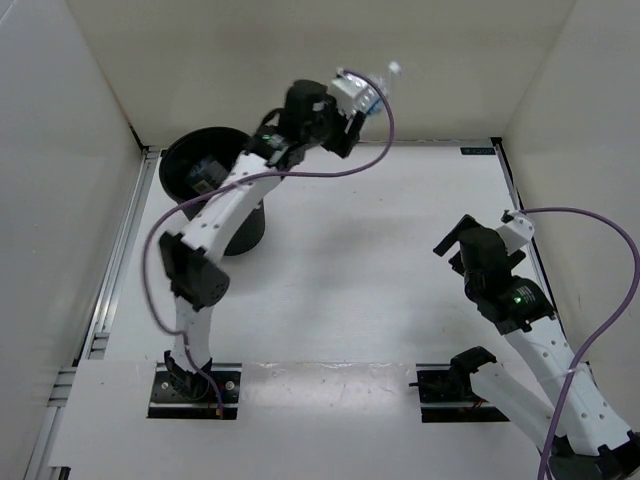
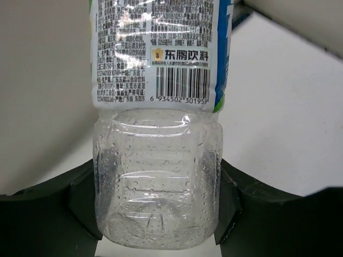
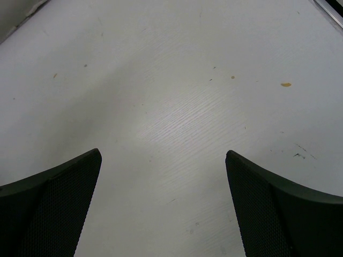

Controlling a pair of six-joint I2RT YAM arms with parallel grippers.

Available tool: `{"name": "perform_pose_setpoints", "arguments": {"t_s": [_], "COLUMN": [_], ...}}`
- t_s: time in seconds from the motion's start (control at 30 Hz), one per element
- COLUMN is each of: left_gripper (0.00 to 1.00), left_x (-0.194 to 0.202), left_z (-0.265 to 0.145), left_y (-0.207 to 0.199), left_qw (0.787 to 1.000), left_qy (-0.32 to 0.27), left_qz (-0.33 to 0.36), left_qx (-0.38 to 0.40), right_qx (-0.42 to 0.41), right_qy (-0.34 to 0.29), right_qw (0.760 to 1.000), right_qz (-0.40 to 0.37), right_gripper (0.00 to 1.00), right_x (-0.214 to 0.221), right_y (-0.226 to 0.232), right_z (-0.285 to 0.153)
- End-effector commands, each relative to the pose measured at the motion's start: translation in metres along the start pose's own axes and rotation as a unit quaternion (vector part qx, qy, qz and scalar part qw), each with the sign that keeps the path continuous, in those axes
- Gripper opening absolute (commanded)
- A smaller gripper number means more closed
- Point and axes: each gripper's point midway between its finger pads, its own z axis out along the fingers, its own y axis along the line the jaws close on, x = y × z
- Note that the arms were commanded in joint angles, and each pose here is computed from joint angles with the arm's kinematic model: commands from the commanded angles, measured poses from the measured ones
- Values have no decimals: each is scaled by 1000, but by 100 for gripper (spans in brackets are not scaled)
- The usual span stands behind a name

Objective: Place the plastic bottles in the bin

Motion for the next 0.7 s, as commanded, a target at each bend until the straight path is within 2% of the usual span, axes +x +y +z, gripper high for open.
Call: {"name": "perform_pose_setpoints", "arguments": {"t_s": [0.0,0.07,0.2,0.23,0.27,0.33,0.47,0.6,0.67], "left_gripper": [10,10,10,10,10,10,10,10,10], "left_x": [-78,-60,-15,-6,24,39,81,128,137], "left_z": [-115,-154,-202,-208,-206,-219,-222,-226,-226], "left_y": [50,80,101,101,105,109,129,158,164], "left_qw": [992,989,984,984,983,981,976,962,960], "left_qy": [-85,-65,-9,-2,31,41,82,129,136], "left_qz": [14,3,13,11,8,3,-20,-62,-75], "left_qx": [-96,-134,-179,-178,-181,-191,-201,-231,-231], "right_qx": [-21,-25,-30,-34,-35,-41,-51,-60,-61], "right_qy": [-23,-20,-25,-21,-14,-13,-2,-7,-8], "right_qw": [999,999,999,999,999,998,998,998,997], "right_qz": [33,33,38,38,34,37,35,34,35], "right_gripper": [100,100,100,100,100,100,100,100,100], "right_x": [-18,-15,-14,-11,-7,-8,-8,-12,-10], "right_y": [10,12,14,16,17,22,30,33,31], "right_z": [-7,-6,-2,0,1,3,4,-1,-2]}}
